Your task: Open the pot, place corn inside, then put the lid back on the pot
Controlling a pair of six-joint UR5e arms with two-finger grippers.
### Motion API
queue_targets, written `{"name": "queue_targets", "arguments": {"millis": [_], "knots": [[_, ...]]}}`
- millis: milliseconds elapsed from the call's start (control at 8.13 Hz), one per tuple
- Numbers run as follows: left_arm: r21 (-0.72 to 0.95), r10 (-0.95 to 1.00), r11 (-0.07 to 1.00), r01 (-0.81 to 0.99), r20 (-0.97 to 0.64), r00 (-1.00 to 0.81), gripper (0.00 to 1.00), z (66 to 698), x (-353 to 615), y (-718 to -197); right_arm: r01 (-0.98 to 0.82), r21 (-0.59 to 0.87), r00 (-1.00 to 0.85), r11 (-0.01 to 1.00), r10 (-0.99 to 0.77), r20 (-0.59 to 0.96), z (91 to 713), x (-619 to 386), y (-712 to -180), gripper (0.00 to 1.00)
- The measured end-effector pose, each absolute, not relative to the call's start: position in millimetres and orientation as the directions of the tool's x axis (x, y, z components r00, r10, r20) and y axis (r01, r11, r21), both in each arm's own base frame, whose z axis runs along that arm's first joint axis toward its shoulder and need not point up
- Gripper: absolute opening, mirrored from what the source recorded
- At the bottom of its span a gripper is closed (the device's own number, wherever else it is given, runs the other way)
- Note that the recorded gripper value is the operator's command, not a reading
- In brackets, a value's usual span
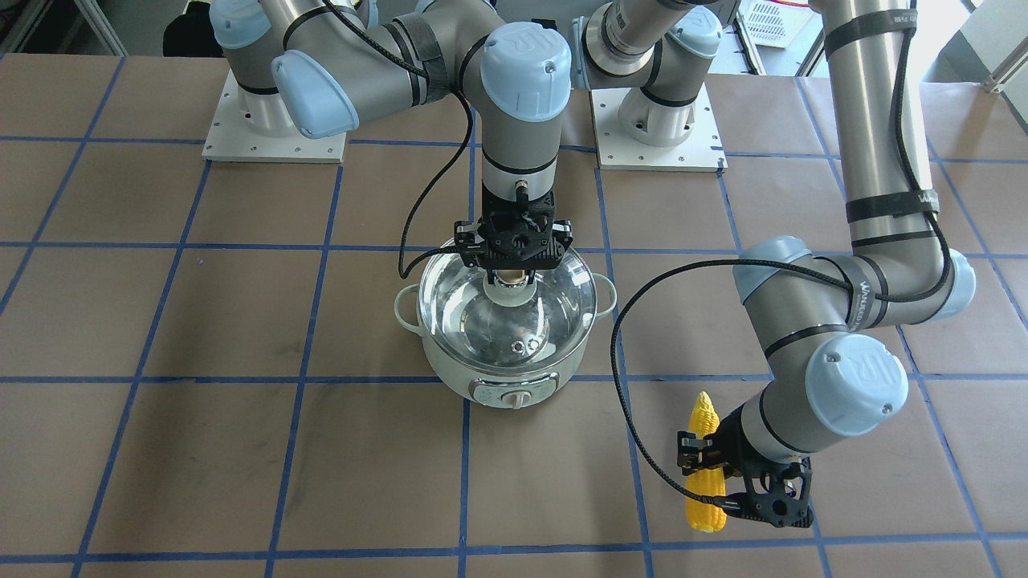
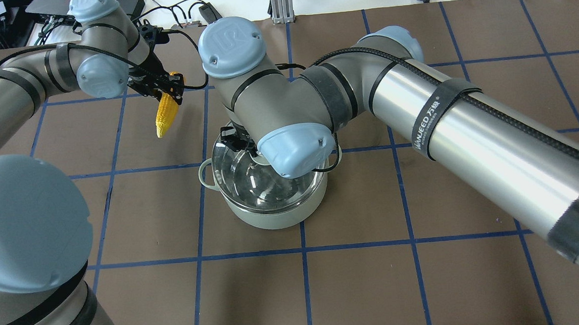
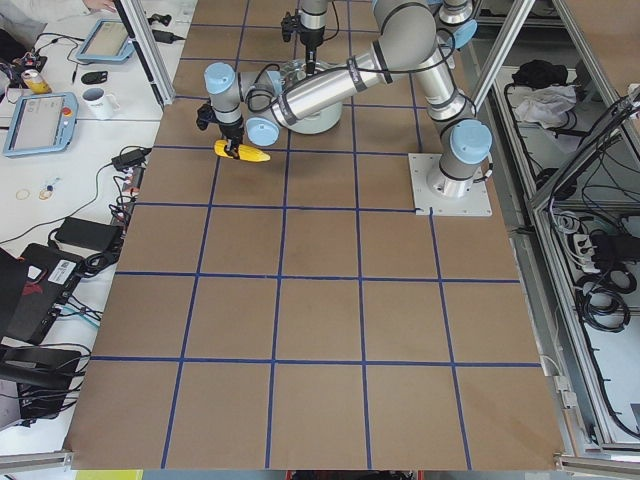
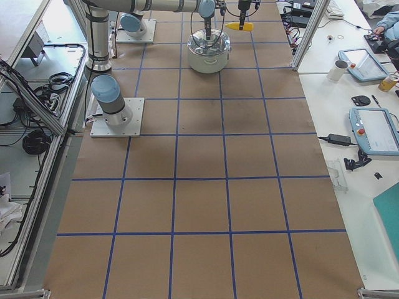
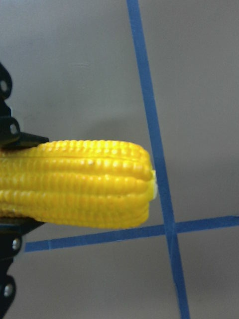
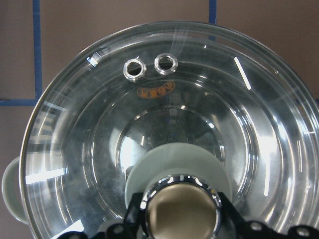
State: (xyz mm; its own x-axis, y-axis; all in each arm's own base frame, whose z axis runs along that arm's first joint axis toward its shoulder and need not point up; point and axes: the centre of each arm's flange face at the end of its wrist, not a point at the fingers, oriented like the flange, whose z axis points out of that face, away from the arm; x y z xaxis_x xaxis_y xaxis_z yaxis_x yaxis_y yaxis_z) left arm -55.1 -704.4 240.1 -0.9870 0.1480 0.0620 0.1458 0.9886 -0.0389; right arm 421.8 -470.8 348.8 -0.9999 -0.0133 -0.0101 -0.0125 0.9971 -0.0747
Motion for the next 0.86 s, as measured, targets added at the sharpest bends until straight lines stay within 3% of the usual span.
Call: {"name": "queue_targets", "arguments": {"millis": [369,861], "knots": [[-0.042,0.117,0.992,0.115,0.061,-0.991,0.0,298,-57,-686,-0.01,-0.093,-1.0,0.996,-0.011,-0.004,388,377,-489,0.09],[-0.029,-0.093,0.995,-0.096,0.074,-0.993,0.0,388,-77,-638,-0.123,-0.056,-0.992,0.991,-0.121,0.037,444,214,-531,0.06]]}}
